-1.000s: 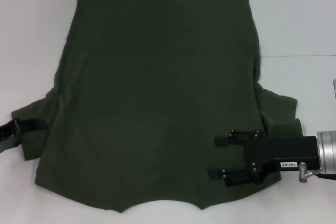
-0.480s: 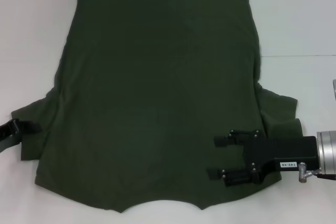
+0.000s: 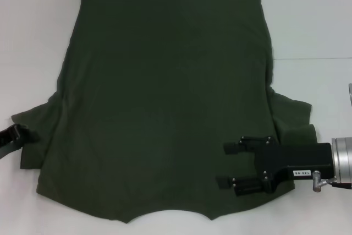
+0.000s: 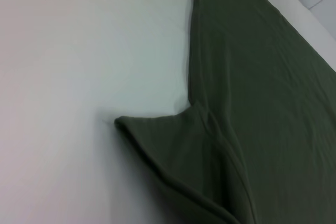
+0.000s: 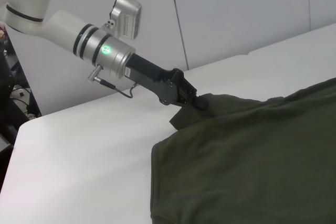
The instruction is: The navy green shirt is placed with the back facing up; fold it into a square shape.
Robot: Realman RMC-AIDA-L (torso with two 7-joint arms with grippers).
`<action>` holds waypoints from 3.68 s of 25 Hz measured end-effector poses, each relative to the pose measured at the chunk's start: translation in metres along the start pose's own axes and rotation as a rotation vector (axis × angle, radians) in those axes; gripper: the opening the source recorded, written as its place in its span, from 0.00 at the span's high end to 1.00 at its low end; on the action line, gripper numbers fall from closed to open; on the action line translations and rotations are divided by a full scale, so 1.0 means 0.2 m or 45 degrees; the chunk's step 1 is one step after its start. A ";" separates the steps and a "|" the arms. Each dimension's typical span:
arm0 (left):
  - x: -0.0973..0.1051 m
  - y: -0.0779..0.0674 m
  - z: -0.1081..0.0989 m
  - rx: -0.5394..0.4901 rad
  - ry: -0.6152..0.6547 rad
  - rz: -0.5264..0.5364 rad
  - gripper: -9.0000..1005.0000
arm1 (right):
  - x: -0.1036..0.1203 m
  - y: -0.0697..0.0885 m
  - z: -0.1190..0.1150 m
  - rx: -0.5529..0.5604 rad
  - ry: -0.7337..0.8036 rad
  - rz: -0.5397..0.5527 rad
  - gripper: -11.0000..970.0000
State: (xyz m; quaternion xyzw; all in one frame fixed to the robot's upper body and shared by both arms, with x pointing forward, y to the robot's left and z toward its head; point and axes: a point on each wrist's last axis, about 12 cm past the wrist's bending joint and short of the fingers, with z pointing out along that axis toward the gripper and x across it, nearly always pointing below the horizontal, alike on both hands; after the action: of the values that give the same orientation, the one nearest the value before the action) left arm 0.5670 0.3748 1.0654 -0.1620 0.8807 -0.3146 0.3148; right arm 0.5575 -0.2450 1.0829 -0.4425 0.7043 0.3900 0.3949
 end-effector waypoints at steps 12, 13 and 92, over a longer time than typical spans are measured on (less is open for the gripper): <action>-0.21 -0.01 -0.14 -0.076 -0.071 0.095 0.98 | 0.01 0.00 0.00 0.006 0.000 0.000 0.05; -0.23 -0.01 -0.15 -0.084 -0.065 0.110 0.98 | 0.01 0.00 0.00 0.006 0.001 0.000 0.06; -0.06 -0.26 0.33 -0.022 -0.287 -0.009 0.08 | 0.10 0.04 -0.06 0.013 0.007 0.082 0.07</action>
State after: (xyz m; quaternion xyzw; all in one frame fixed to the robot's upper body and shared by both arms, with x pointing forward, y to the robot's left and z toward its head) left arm 0.6247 0.3112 1.0649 -0.2022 0.8418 -0.2880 0.4094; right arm 0.5416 -0.2589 1.0705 -0.4187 0.7213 0.3977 0.3824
